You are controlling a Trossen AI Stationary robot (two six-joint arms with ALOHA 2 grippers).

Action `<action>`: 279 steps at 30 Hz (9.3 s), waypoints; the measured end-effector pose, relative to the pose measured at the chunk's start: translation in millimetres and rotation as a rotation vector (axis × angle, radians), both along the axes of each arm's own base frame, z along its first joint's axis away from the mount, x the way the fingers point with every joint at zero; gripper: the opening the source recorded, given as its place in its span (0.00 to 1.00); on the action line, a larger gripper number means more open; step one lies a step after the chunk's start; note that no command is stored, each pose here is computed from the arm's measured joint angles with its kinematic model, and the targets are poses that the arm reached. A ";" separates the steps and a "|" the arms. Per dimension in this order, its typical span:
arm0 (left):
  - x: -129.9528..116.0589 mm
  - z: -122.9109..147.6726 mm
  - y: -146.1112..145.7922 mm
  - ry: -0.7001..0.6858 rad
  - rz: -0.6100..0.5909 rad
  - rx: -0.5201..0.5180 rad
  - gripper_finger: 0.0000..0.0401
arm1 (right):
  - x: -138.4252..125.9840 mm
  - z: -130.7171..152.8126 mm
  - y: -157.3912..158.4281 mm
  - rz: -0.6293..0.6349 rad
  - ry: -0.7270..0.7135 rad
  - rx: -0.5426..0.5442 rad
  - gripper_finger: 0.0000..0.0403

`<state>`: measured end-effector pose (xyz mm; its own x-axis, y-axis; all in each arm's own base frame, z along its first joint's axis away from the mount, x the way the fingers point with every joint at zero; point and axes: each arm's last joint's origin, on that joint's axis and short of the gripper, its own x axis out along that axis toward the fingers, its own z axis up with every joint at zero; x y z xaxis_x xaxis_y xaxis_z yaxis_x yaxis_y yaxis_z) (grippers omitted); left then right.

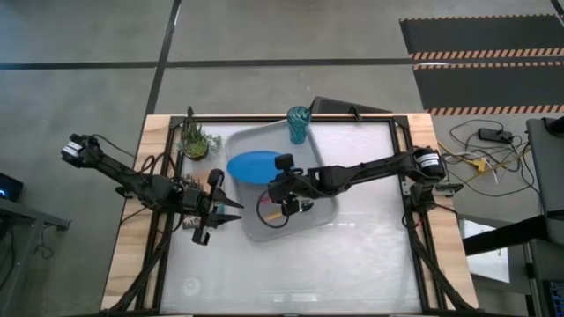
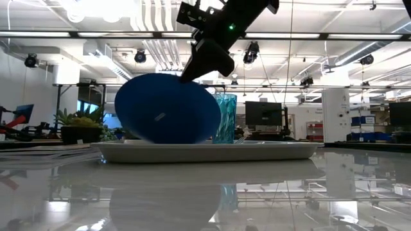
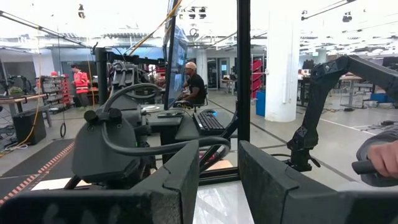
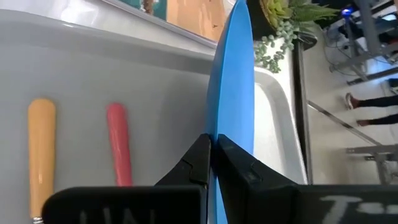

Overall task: Pick and place plate/cup/fork/spoon on tray
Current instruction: Put the blue plate under the blue cup on the gray serving tray, then return to Home Position

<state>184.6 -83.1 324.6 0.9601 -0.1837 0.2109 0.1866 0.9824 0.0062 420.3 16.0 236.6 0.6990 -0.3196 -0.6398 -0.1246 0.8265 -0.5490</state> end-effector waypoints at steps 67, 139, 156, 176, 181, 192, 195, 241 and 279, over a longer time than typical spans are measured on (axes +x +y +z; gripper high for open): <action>98.5 -97.8 89.0 0.790 0.666 -0.294 0.00 | -203.7 8.5 45.4 0.186 -0.370 0.244 0.02; 110.9 -87.2 114.1 0.729 0.529 0.117 0.00 | -211.0 -17.6 5.0 0.280 -0.428 0.253 0.02; -1.5 -88.9 98.6 0.333 0.303 0.074 0.00 | -255.7 -17.6 -7.3 0.303 -0.619 0.208 0.02; -55.6 -134.9 94.1 0.160 0.289 -0.036 0.00 | -321.6 -11.3 -15.9 0.253 -0.923 0.200 0.02; -62.2 -143.2 93.2 0.138 0.272 -0.051 0.00 | -331.6 -11.5 -16.1 0.250 -0.946 0.218 0.02; -68.2 -146.6 90.8 0.121 0.204 -0.065 0.00 | -331.2 -33.5 -16.1 0.236 -0.911 0.250 0.02; -67.7 -147.3 90.6 0.128 0.197 -0.063 0.00 | -327.6 -46.2 -16.0 0.229 -0.881 0.261 0.02; -66.2 -150.6 91.1 0.151 0.211 -0.059 0.00 | -322.2 -55.4 -16.1 0.160 -0.935 0.480 0.02; -66.2 -150.6 91.1 0.151 0.212 -0.059 0.00 | -322.2 -55.3 -16.1 0.160 -0.936 0.480 0.02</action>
